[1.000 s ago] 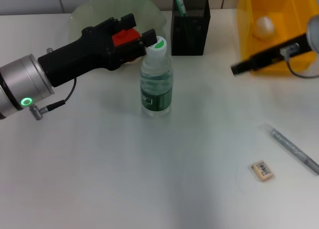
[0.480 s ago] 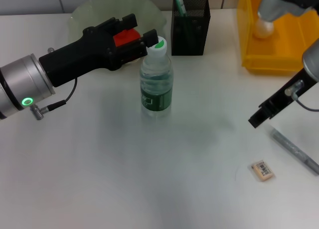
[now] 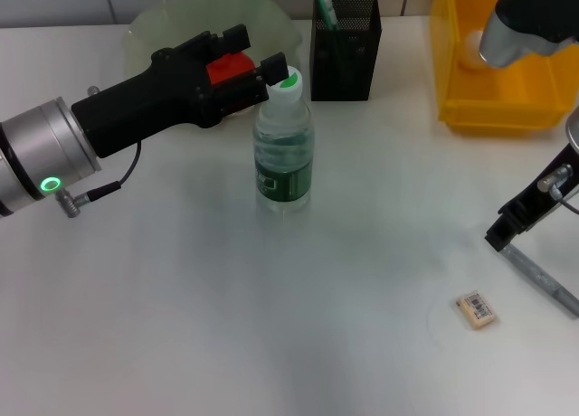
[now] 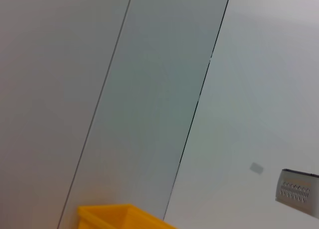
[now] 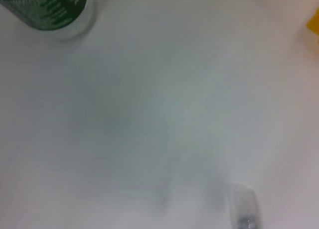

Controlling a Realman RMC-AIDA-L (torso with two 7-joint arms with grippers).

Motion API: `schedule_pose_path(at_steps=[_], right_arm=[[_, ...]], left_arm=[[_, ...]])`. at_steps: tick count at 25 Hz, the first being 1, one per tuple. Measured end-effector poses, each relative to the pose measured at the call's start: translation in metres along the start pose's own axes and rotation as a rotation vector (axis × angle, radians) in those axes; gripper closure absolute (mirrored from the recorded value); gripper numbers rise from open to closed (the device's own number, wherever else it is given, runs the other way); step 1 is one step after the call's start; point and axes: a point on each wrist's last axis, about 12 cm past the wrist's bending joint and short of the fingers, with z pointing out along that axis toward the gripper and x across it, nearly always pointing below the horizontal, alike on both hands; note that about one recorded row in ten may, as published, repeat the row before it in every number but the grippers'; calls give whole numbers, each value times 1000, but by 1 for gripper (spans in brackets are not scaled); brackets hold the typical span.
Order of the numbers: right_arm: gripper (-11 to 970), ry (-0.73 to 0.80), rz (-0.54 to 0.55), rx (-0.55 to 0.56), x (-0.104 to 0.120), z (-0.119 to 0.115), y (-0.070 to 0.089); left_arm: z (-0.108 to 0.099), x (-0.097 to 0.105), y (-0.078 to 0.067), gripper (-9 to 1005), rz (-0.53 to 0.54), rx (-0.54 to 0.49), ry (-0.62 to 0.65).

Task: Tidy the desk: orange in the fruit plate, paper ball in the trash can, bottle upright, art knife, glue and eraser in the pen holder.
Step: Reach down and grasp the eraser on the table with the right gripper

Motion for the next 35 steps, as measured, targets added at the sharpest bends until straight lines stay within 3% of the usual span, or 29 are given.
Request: schedule_pose_path(at_steps=[18,35], right_arm=[[487,137,-127,-78,-3,25,41],[493,196,-121,-50,-6,45,46]], left_arm=[[3,0,1,194,-1,3,4],[3,0,1,194,1,1,7]])
